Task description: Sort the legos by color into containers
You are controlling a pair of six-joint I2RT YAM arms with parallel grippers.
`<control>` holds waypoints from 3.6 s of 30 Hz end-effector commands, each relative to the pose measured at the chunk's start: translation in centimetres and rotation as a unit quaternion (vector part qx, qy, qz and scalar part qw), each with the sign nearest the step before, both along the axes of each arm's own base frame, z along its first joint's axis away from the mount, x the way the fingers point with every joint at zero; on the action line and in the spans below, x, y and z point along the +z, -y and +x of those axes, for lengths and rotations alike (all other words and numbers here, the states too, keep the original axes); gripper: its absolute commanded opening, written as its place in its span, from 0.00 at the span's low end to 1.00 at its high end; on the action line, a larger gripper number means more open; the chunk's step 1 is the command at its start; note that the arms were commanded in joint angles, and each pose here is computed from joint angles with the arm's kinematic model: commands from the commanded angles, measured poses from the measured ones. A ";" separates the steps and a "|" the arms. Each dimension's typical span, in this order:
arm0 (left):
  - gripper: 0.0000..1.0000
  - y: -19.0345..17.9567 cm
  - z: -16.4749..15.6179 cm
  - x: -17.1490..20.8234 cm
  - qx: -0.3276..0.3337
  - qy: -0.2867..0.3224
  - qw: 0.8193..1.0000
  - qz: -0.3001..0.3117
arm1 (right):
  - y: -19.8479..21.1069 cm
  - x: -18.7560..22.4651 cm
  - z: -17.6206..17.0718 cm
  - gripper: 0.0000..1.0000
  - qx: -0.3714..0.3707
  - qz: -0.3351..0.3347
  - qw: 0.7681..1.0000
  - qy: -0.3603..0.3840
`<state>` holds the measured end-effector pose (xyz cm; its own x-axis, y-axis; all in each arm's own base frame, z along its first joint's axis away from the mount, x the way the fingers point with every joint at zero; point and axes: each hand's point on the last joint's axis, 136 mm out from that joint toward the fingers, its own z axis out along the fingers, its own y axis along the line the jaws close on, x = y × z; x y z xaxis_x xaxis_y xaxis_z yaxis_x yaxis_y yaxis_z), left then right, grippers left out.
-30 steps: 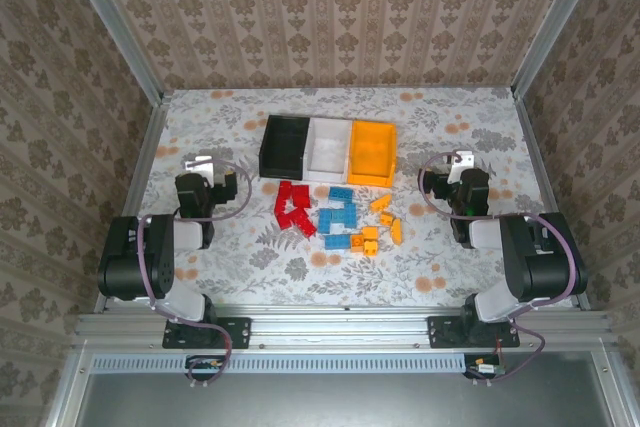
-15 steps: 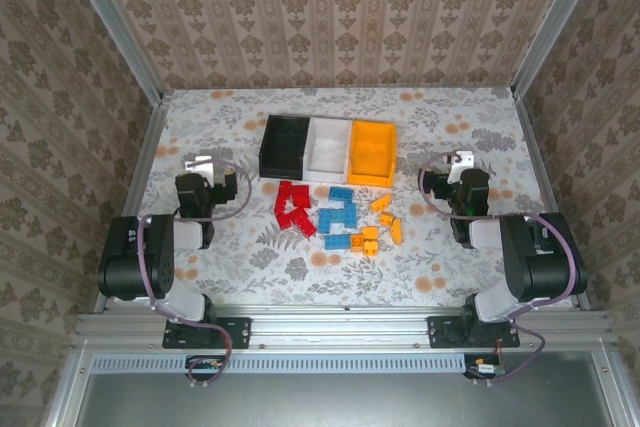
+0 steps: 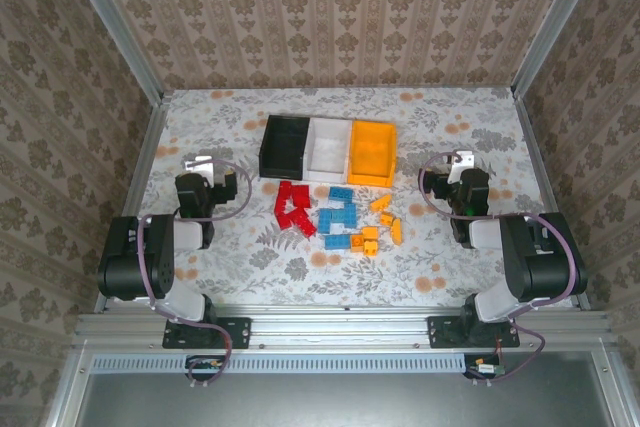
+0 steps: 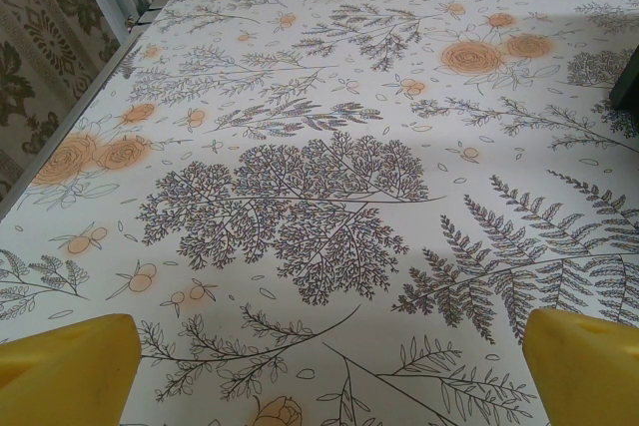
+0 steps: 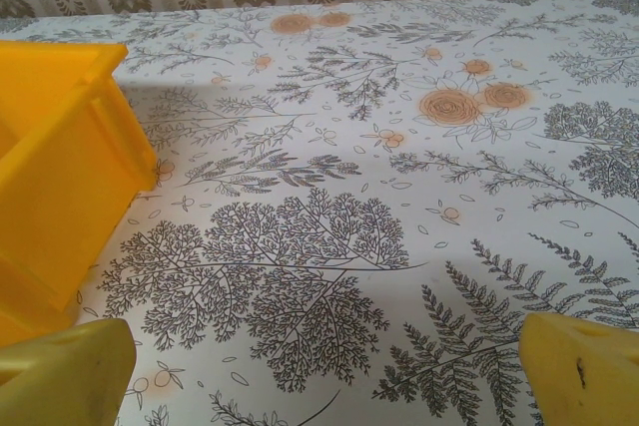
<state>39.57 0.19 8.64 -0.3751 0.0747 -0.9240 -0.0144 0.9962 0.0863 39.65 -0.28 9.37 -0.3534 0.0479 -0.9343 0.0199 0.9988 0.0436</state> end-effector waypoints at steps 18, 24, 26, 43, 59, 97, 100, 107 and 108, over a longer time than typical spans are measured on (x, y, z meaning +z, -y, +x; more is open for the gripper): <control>1.00 1.5 -2.2 11.5 0.052 -0.092 0.994 -0.028 | -1.8 9.7 -1.7 1.00 -0.034 0.126 0.977 -0.171; 1.00 7.8 -5.0 12.0 -0.079 -0.199 0.969 -0.126 | -8.7 7.5 -6.0 1.00 0.037 0.105 0.936 -0.335; 1.00 9.4 -5.9 11.6 -0.107 -0.227 0.956 -0.150 | -10.8 5.5 -7.7 1.00 0.054 0.068 0.918 -0.386; 1.00 14.8 -7.9 8.6 -0.190 -0.310 0.918 -0.159 | -13.1 -3.7 -13.5 0.66 0.021 -0.020 0.864 -0.502; 1.00 14.9 -7.9 8.9 -0.190 -0.309 0.917 -0.166 | -12.9 -6.9 -13.9 0.45 0.011 -0.026 0.852 -0.523; 1.00 15.8 -9.7 8.4 -0.196 -0.338 0.897 -0.206 | -16.6 4.6 8.4 0.62 0.016 0.030 0.932 -0.362; 1.00 15.9 -9.5 8.6 -0.196 -0.336 0.897 -0.210 | -16.1 6.2 7.1 0.65 0.015 0.031 0.935 -0.354; 1.00 16.4 -10.0 8.6 -0.209 -0.341 0.892 -0.212 | -15.4 3.5 -4.3 0.64 0.038 0.024 0.902 -0.429; 1.00 16.5 -10.1 8.4 -0.211 -0.342 0.891 -0.212 | -15.4 2.4 -6.0 0.64 0.039 0.023 0.894 -0.445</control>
